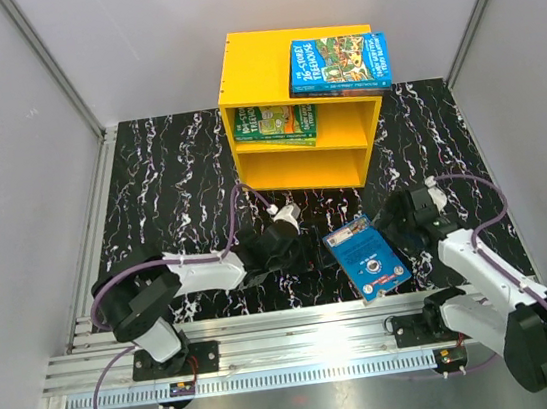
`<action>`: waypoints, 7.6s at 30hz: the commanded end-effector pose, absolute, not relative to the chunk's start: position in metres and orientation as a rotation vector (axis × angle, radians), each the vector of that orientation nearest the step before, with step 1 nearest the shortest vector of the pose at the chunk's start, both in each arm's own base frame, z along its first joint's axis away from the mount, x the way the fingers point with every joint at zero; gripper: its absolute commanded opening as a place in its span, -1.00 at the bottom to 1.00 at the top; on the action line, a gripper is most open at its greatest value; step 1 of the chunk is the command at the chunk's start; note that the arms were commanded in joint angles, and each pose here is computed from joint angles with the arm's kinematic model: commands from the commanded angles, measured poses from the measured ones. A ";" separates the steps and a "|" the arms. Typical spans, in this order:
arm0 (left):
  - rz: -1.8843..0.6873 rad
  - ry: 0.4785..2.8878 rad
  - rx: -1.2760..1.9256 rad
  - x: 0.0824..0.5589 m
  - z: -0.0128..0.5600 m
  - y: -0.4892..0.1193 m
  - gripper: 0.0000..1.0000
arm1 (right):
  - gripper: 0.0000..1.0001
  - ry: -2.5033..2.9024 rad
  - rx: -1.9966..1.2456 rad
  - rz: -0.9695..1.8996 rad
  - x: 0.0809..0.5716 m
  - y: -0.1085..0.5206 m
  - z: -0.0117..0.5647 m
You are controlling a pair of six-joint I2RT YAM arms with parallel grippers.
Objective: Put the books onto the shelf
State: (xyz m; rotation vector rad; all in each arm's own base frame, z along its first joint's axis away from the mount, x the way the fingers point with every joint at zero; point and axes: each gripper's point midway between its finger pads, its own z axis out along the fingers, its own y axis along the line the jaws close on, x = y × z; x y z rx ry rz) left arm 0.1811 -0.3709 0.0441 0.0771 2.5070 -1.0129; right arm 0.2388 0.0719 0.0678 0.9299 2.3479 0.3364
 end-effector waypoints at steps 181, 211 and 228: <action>-1.796 1.217 -0.967 0.427 0.499 -0.450 0.97 | 0.48 1.828 0.294 0.688 0.303 0.058 0.517; -1.972 1.388 -0.755 0.417 0.525 -0.446 0.97 | 0.57 1.693 0.309 1.503 0.339 0.049 0.479; -1.984 1.424 -0.718 0.407 0.529 -0.446 0.97 | 0.62 1.753 0.292 1.545 0.372 0.096 0.450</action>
